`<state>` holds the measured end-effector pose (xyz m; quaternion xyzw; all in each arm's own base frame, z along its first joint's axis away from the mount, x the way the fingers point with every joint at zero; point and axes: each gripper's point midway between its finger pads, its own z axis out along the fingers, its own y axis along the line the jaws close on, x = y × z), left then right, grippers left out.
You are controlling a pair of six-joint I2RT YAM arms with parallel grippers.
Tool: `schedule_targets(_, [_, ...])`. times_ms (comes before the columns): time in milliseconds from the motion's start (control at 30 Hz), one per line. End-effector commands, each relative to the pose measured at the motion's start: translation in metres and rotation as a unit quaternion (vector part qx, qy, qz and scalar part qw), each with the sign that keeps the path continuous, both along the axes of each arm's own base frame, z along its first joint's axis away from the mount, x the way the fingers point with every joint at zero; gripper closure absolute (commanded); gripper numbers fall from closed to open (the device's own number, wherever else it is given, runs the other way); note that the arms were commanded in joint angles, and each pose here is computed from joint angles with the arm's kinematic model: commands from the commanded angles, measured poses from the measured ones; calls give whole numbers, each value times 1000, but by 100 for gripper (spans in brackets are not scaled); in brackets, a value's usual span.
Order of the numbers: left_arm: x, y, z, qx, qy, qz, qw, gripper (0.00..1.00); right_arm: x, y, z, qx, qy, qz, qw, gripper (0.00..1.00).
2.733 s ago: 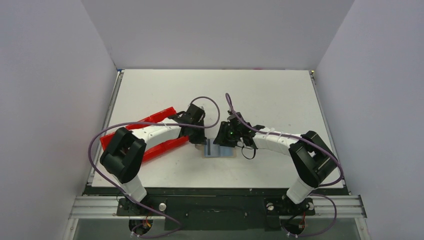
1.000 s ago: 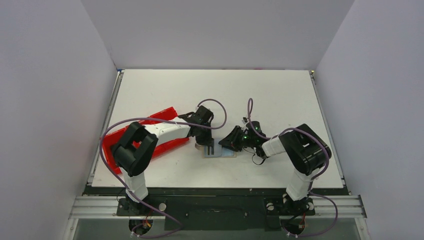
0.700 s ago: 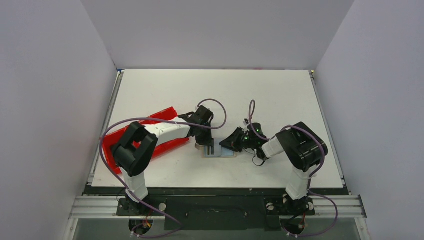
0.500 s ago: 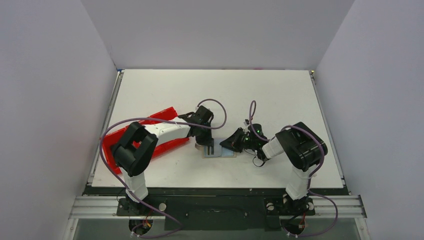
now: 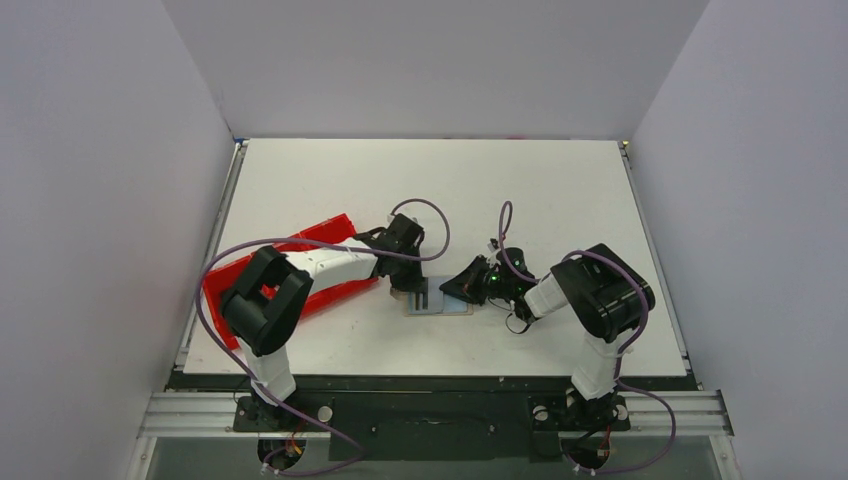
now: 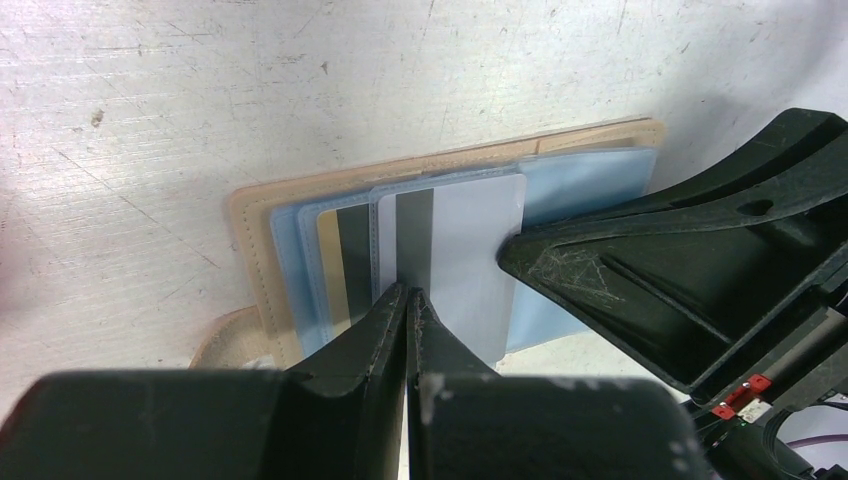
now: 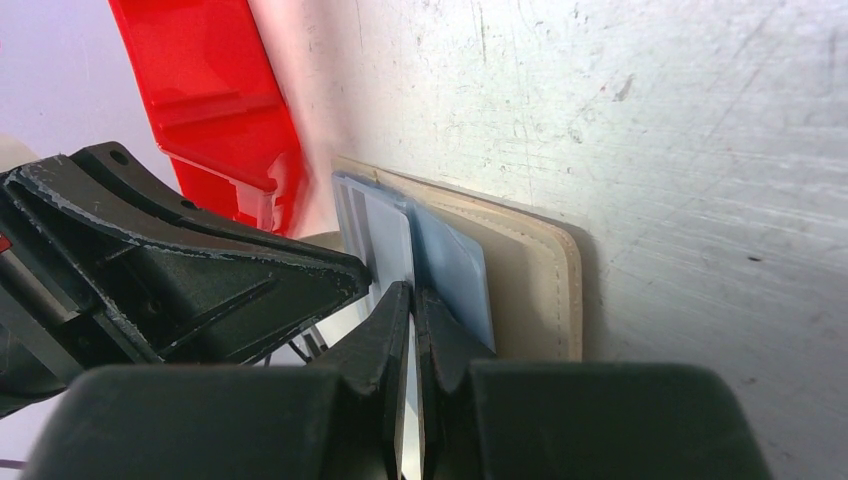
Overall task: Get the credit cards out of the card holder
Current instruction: Remove the credit card from the card holder.
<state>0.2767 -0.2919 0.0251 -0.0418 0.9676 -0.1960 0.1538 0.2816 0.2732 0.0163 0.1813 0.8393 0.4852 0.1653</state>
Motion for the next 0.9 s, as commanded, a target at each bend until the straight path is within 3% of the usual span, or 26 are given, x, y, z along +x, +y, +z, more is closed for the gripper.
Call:
schedule_targets(0, [-13,36,-23,65,25,17,997,100,13,-11,2,-11,-31,-22,999,100])
schedule_targets(633, [-11,36,-24,69,25,10,997,100,14,-13,5,-22,-38,-14,999,99])
schedule_targets(867, [-11,40,-31,83,26,15,996,100,12,-6,15,2,-46,-4,999,84])
